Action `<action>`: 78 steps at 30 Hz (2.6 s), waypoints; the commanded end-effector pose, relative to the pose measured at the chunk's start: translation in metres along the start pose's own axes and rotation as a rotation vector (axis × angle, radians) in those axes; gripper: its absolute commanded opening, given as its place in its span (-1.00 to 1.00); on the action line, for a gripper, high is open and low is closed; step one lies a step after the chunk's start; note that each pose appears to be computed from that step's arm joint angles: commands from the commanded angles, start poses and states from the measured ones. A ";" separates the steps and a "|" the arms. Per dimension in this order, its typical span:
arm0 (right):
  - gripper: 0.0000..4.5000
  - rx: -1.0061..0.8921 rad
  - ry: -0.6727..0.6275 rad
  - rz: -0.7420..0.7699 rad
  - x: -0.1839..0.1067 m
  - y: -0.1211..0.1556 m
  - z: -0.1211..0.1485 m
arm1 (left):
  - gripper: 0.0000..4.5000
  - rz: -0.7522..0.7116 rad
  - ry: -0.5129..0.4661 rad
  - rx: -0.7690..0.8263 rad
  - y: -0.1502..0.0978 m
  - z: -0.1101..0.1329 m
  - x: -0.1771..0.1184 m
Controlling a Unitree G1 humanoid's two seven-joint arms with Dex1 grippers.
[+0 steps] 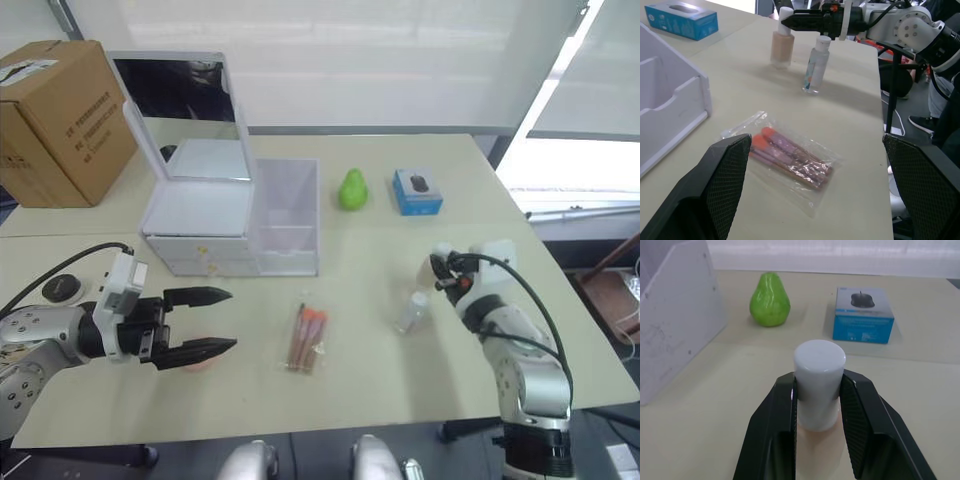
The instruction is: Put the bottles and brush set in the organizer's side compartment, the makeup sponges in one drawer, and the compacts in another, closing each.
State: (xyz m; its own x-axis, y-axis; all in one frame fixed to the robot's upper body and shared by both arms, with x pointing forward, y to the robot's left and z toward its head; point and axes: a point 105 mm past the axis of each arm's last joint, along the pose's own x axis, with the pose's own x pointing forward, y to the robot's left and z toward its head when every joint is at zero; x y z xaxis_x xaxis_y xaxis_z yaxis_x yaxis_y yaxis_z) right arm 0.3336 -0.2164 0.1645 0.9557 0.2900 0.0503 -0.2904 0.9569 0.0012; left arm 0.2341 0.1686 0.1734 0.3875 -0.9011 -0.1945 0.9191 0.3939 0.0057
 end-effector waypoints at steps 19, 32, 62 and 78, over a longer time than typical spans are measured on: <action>-0.59 -0.065 -0.116 0.478 0.083 0.162 0.096 | 1.00 0.422 -0.227 0.061 0.006 0.024 -0.009; -0.59 -0.064 -0.063 0.498 0.096 0.182 0.059 | 1.00 0.424 -0.225 0.066 0.001 0.023 -0.009; -0.59 0.009 -0.081 0.524 0.105 0.195 0.042 | 1.00 0.409 -0.218 0.061 0.005 0.024 -0.009; -0.59 0.010 -0.085 0.478 0.121 0.194 0.030 | 1.00 0.407 -0.217 0.054 0.002 0.024 -0.009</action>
State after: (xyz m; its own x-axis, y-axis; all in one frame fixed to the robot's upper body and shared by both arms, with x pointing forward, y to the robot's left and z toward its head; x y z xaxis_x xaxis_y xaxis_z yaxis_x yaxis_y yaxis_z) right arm 0.3851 0.0128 0.1960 0.6804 0.7249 0.1077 -0.7275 0.6858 -0.0200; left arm 0.2378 0.1758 0.1900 0.7277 -0.6856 0.0229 0.6836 0.7275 0.0584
